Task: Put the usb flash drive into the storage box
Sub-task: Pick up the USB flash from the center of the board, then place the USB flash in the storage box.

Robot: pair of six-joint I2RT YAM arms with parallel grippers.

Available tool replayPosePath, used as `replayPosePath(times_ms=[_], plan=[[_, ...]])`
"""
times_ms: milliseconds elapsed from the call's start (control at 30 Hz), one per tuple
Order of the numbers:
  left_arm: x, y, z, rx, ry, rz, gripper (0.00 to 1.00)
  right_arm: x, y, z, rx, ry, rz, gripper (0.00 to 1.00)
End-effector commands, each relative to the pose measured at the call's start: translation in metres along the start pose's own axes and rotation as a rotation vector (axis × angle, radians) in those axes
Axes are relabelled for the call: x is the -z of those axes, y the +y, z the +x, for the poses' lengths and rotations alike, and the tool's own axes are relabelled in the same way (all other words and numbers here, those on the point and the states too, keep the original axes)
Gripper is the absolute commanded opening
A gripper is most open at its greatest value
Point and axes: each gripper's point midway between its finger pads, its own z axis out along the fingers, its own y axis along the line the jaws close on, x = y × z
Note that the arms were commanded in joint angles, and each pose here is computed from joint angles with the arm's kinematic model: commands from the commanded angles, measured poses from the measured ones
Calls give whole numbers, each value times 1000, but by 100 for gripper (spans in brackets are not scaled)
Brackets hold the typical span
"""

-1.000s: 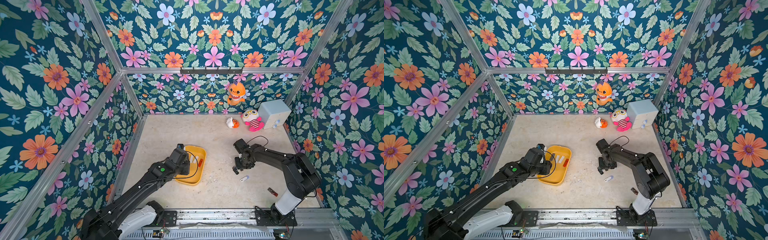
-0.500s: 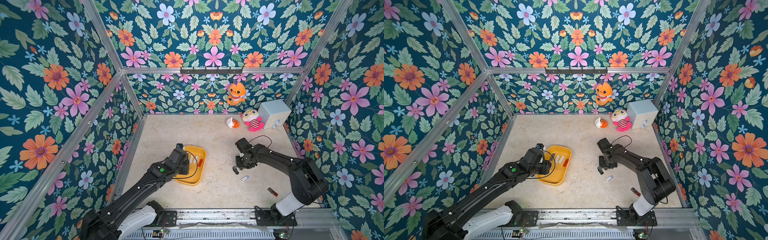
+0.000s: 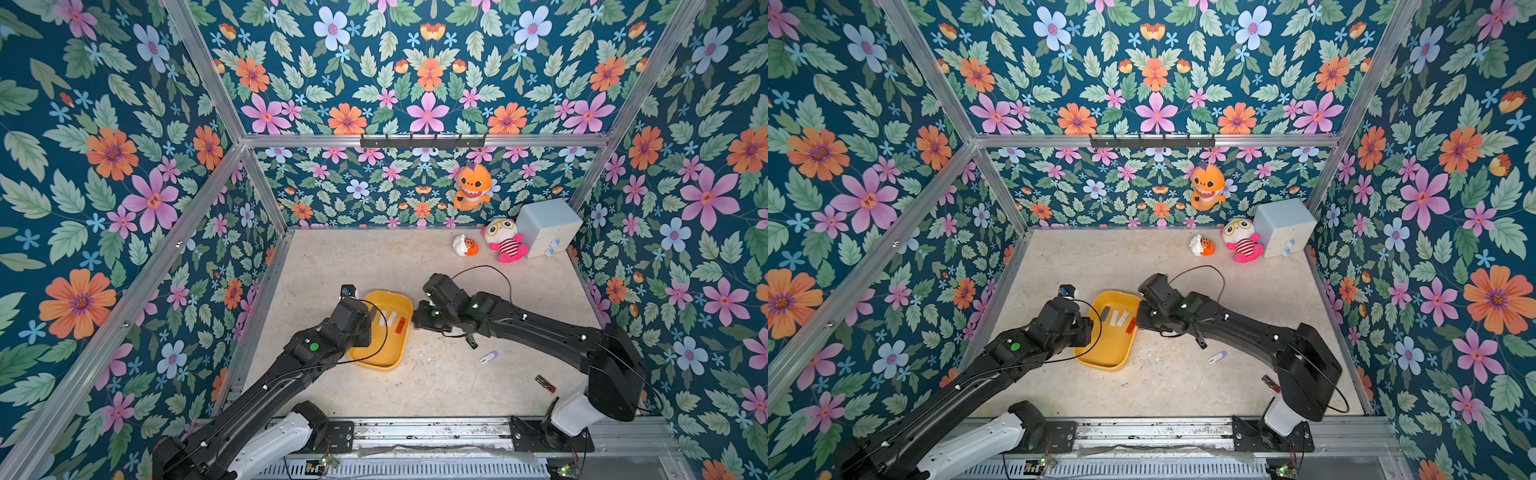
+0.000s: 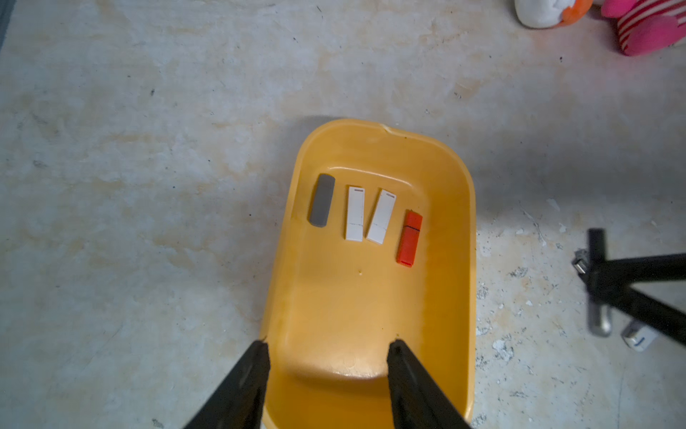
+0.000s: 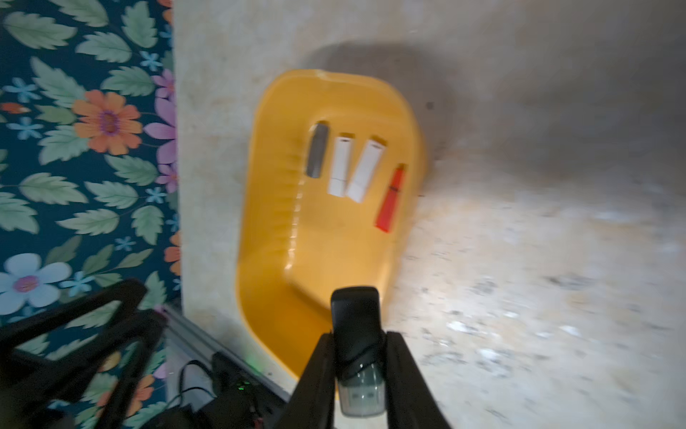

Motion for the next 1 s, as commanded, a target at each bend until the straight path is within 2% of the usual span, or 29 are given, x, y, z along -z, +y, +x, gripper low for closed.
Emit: replayPosePath(times_ms=[0, 133, 267, 400, 600, 800, 967], plan=[[9, 16, -8, 35, -54, -67, 57, -33, 38, -2, -102, -19, -36, 14], [20, 25, -15, 69, -110, -86, 57, -70, 55, 6, -109, -2, 19, 14], [32, 32, -21, 102, -165, -92, 58, -104, 55, 15, -176, 36, 24, 13], [38, 35, -24, 117, -194, -88, 58, -130, 56, 32, -168, 87, 52, 13], [35, 33, -22, 110, -181, -84, 59, -154, 44, 42, -192, 105, 100, 16], [34, 33, -22, 109, -182, -82, 60, -164, 36, 44, -196, 104, 144, 20], [32, 32, -21, 103, -172, -85, 60, -165, 33, 46, -200, 109, 155, 34]])
